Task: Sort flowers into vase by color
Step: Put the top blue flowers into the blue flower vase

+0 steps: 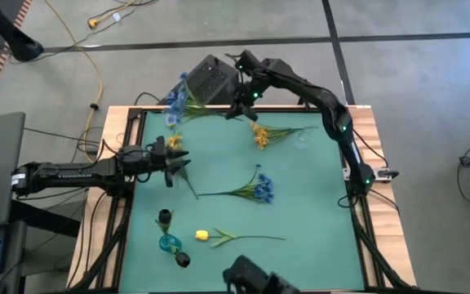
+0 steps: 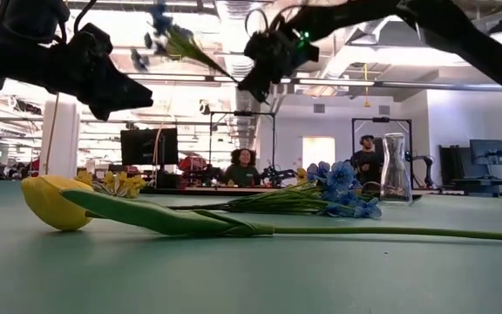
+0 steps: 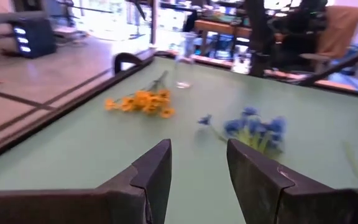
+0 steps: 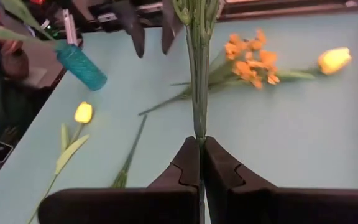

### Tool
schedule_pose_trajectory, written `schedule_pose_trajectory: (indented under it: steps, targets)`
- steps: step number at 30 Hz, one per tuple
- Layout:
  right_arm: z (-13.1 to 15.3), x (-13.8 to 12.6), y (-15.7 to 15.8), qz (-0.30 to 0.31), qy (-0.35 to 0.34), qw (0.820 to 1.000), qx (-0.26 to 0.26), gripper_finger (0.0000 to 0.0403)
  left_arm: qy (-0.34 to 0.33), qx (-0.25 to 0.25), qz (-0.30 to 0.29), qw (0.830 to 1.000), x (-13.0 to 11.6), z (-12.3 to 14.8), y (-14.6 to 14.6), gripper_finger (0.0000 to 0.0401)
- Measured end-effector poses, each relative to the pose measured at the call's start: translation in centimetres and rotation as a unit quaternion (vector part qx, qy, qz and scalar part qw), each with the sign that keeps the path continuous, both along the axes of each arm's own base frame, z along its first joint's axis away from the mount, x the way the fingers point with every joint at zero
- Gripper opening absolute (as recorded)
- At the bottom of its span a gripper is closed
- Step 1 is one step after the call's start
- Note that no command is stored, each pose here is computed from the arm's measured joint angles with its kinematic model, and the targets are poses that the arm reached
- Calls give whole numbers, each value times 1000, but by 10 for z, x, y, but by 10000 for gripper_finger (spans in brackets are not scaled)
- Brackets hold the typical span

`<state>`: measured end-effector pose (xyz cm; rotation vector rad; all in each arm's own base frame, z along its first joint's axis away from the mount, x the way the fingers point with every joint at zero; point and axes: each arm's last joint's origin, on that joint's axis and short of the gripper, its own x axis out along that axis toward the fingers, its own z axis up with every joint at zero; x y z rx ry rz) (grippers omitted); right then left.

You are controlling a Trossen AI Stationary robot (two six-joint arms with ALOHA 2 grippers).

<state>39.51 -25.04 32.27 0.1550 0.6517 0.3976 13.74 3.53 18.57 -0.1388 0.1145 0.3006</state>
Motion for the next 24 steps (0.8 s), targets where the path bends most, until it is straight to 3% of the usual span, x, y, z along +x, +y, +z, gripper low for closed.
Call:
schedule_pose_trajectory:
  steps: [5, 9, 12, 17, 21, 24]
  targets:
    - [6, -2, 11, 20, 4, 1000, 4, 27, 2, -19, -31, 999, 0, -1, -2, 143]
    - [-16, -14, 2, 37, 11, 996, 75, 27, 24, -31, -34, 999, 0, -6, -4, 143]
    - [-37, -16, 6, 54, 7, 994, 99, 27, 35, -30, -24, 999, 0, -8, -5, 143]
    - [-57, -5, 20, 52, -36, 995, 76, 27, 37, -17, -6, 999, 0, -8, -7, 143]
    - [-51, 5, 21, 22, -92, 995, 38, 27, 34, 6, 30, 999, 0, -6, -6, 143]
    - [-42, 15, 24, 7, -127, 991, 42, 27, 23, 18, 53, 998, 0, -3, -4, 143]
